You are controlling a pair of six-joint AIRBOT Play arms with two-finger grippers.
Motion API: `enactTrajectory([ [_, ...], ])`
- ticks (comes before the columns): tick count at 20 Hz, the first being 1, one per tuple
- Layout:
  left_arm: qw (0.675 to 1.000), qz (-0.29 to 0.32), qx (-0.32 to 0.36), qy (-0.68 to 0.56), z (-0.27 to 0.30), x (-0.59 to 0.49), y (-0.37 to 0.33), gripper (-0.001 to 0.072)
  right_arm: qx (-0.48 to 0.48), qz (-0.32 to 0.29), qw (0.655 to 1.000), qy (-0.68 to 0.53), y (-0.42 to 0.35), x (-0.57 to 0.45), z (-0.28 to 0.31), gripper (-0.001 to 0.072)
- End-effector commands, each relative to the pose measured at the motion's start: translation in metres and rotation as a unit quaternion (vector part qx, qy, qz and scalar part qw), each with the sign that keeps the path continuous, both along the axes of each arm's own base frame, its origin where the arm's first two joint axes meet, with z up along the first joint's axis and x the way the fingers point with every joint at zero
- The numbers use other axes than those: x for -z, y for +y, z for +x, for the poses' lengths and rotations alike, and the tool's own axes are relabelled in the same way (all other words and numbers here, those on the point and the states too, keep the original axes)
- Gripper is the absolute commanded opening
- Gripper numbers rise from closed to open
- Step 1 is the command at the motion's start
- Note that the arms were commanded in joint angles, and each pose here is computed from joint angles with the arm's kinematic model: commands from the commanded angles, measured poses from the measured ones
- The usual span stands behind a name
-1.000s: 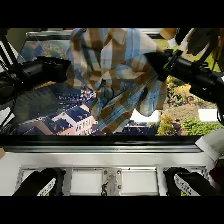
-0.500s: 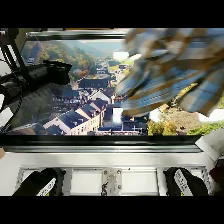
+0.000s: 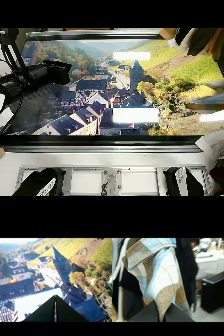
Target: Fold the clothes and pants, and hang the long-sleeved shirts on hangers.
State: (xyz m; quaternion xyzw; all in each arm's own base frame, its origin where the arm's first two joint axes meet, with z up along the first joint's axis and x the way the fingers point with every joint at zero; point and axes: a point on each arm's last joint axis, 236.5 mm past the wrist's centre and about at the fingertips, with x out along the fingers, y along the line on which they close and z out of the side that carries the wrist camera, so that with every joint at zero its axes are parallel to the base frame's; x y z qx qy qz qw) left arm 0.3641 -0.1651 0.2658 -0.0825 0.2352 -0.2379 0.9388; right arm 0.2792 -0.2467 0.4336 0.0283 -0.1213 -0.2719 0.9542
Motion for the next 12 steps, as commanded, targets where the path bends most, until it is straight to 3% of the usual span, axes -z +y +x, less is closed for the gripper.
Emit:
enactTrajectory([
  [1, 1.000, 0.001, 0.000, 0.000, 0.000, 0.000, 0.000, 0.0011, 0.075, -0.014, 0.997, -0.001, -0.023, -0.024, -0.037, 0.0009],
  [6, 1.000, 0.001, 0.000, 0.002, 0.001, 0.002, -0.001, 0.0011, 0.125, -0.057, 0.990, 0.017, -0.028, -0.052, -0.056, 0.0009],
  [12, 1.000, 0.001, 0.000, 0.003, 0.002, 0.003, -0.001, 0.0011, 0.182, -0.065, 0.979, 0.068, -0.044, -0.063, -0.073, 0.0009],
])
